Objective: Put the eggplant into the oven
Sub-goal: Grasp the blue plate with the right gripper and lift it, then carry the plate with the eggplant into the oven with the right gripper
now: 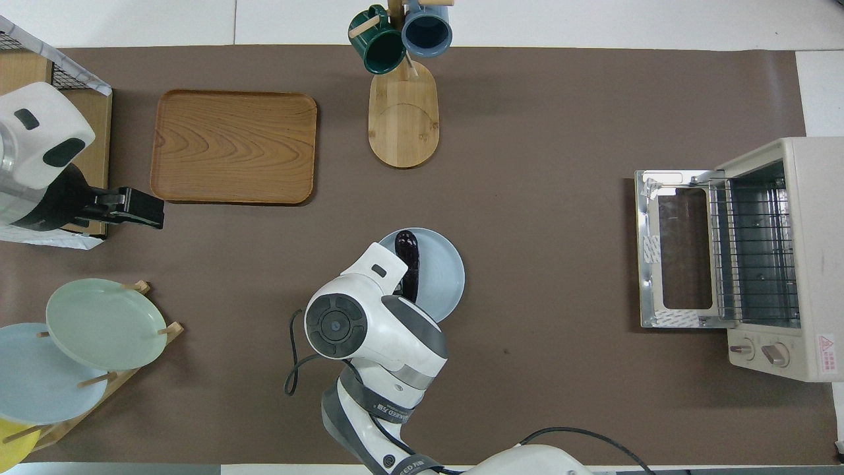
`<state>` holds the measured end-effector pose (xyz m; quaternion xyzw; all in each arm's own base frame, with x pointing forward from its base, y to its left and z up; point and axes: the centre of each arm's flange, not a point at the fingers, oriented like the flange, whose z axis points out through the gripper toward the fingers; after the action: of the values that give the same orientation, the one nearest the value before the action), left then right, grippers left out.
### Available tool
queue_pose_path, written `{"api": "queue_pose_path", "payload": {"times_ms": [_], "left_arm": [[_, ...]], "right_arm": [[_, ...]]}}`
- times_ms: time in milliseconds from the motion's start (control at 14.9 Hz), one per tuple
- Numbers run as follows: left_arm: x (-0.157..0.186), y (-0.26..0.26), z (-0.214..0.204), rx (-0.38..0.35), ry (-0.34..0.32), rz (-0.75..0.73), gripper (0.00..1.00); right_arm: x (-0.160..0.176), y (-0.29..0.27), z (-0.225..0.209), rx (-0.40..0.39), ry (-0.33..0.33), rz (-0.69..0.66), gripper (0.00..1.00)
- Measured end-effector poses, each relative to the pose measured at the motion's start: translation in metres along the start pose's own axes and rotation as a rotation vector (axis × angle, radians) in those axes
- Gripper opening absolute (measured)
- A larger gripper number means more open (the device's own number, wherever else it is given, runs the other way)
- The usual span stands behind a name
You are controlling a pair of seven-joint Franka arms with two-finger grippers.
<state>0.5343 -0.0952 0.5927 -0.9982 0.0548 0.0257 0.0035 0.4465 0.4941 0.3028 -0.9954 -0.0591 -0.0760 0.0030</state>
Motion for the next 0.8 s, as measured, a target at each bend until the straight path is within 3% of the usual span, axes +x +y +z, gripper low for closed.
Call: {"api": "queue_pose_path", "payload": {"times_ms": [201, 469, 803], "left_arm": [[0.0, 0.0, 0.0, 0.0, -0.002, 0.001, 1.0], [0.0, 0.002, 0.0, 0.0, -0.002, 0.004, 1.0], [0.0, 0.003, 0.001, 0.0, -0.003, 0.006, 1.0]], "right_arm": [[0.004, 0.004, -0.007, -0.054, -0.029, -0.067, 0.04], [0.05, 0.036, -0.066, -0.171, -0.108, -0.107, 0.03], [0.109, 0.183, -0.125, -0.208, -0.18, -0.039, 0.03]]}}
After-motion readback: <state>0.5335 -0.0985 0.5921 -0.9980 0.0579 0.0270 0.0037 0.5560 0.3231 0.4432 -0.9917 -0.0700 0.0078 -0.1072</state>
